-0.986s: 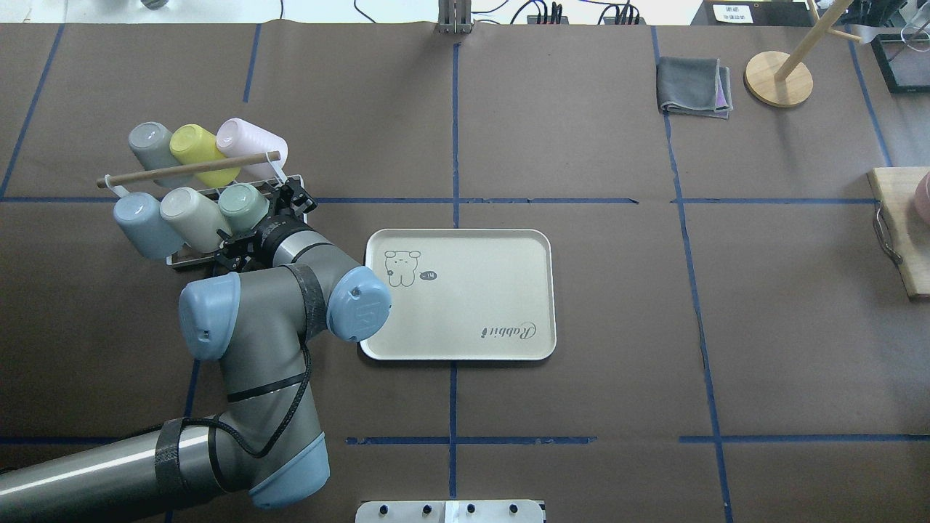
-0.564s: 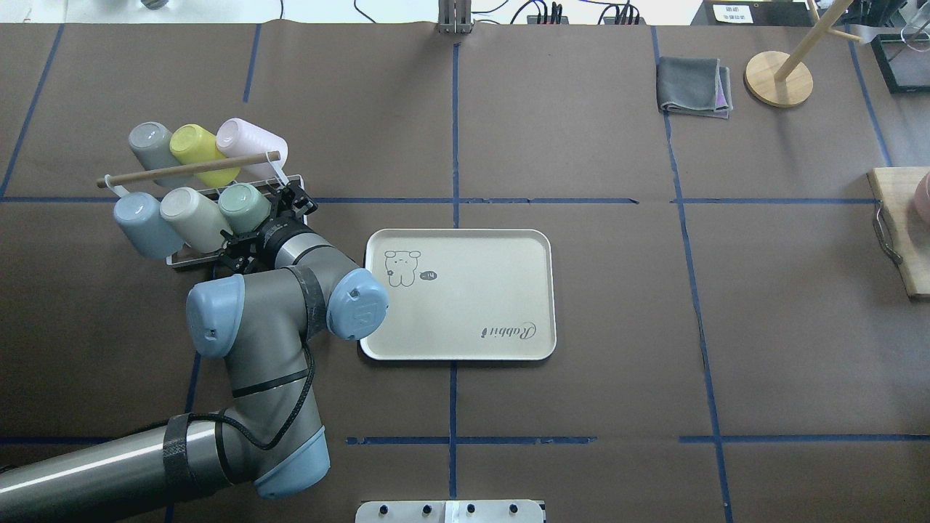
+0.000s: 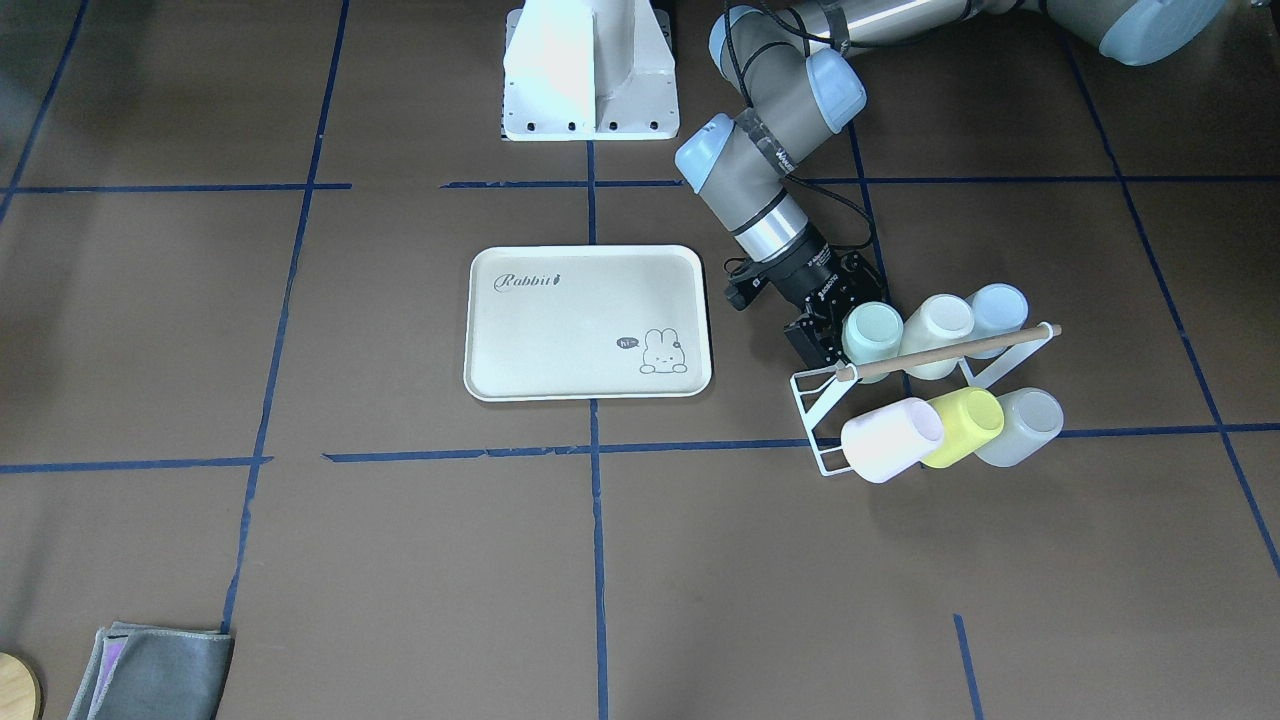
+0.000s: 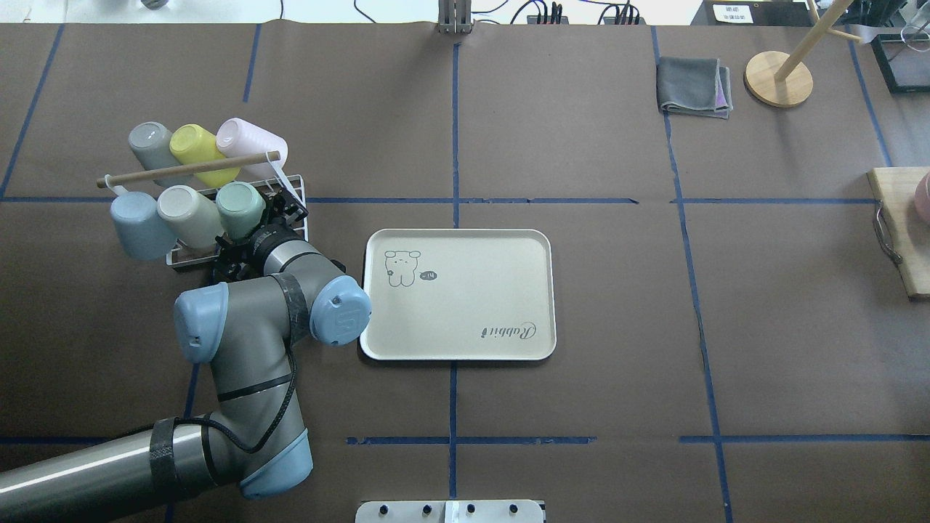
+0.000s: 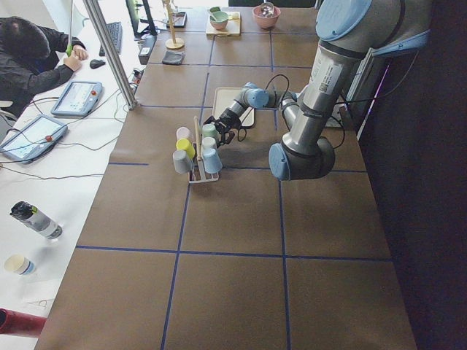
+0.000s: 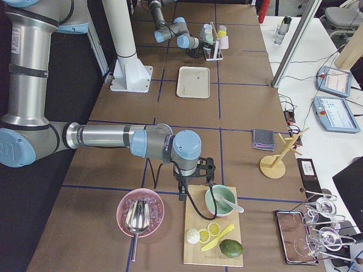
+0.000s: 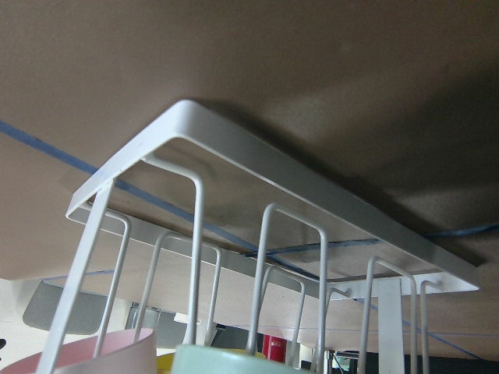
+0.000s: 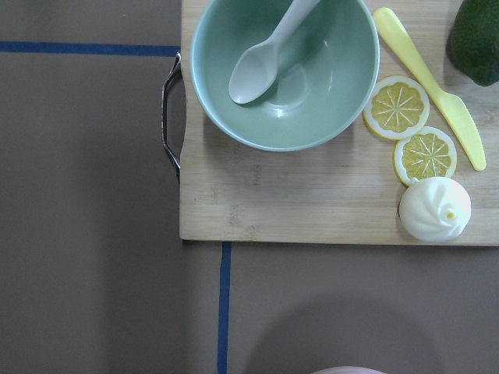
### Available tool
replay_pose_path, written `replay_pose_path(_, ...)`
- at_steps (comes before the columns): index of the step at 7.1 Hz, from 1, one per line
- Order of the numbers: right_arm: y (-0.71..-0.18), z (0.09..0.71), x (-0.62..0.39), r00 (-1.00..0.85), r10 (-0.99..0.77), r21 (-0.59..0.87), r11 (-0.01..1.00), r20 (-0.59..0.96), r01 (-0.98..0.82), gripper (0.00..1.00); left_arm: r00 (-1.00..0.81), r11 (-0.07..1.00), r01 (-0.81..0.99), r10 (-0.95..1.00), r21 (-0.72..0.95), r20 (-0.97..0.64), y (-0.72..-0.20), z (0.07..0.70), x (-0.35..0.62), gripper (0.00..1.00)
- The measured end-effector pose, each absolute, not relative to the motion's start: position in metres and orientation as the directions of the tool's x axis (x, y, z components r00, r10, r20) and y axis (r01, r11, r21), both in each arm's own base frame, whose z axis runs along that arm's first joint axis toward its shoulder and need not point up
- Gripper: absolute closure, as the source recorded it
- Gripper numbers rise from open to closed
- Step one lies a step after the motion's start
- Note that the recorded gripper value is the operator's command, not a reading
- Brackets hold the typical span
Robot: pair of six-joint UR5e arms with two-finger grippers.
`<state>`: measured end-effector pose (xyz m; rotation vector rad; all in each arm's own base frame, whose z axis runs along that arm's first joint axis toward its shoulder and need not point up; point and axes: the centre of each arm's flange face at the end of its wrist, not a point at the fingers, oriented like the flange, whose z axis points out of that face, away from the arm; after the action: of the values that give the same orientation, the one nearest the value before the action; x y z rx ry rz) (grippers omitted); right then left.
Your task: Pick up and place green cup on tray
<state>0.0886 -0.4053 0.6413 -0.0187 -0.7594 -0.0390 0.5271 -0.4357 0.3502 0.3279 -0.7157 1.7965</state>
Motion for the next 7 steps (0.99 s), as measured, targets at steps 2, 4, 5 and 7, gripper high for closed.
replay_pose_path(2,-0.404,0.643,0.089,0.724,-0.029,-0.004,0.999,0.689,0.044,0.00,-0.339,-0.196,-0.933,0.762,-0.303,0.551,-0.435,0.349,0.528,0.23)
replay_pose_path(4,-0.403,0.644,0.088,0.724,-0.028,-0.006,0.999,0.689,0.045,0.00,-0.331,-0.189,-0.936,0.763,-0.297,0.556,-0.436,0.346,0.527,0.33)
replay_pose_path(5,-0.403,0.644,0.088,0.724,-0.029,-0.006,0.999,0.689,0.045,0.00,-0.325,-0.186,-0.938,0.762,-0.292,0.559,-0.437,0.344,0.526,0.32)
replay_pose_path(7,-0.403,0.644,0.088,0.724,-0.029,-0.005,0.999,0.689,0.045,0.00,-0.313,-0.183,-0.944,0.759,-0.274,0.572,-0.437,0.332,0.523,0.31)
